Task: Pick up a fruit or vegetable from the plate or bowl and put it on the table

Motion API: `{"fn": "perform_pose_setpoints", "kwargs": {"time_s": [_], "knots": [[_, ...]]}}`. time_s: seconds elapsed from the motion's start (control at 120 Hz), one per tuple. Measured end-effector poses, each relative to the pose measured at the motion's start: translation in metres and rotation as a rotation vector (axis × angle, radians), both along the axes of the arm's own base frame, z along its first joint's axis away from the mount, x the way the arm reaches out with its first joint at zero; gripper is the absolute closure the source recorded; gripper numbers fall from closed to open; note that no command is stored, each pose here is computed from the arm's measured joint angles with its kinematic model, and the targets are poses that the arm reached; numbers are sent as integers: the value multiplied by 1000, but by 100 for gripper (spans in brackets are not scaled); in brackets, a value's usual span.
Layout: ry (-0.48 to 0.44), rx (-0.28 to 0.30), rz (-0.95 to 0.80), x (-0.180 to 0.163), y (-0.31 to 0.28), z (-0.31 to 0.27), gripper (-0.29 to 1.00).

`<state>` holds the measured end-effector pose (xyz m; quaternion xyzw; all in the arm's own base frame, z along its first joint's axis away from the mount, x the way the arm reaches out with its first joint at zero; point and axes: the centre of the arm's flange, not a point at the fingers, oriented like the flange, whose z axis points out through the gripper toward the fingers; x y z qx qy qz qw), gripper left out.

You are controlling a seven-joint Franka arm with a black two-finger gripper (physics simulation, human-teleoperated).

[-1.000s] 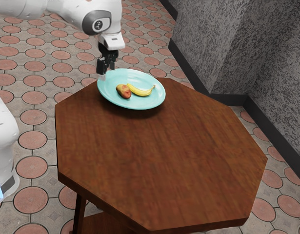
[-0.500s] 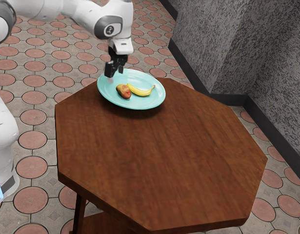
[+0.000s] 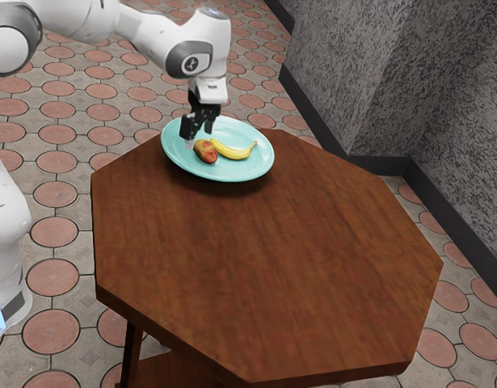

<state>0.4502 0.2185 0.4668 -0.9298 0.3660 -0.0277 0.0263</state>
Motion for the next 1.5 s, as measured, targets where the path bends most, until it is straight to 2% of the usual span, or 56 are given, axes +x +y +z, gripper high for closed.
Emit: {"fn": "perform_pose_setpoints", "kwargs": {"time_s": [0.242, 0.7, 0.9, 1.017, 1.167, 1.5], "knots": [[2, -4, -13, 16, 3, -10, 0], [-15, -60, 16, 24, 8, -30, 6], [-39, -100, 50, 24, 11, -32, 23], [-41, -122, 73, 24, 16, -39, 28], [-52, -128, 86, 24, 18, -39, 43], [-74, -116, 77, 27, 15, -30, 49]]}}
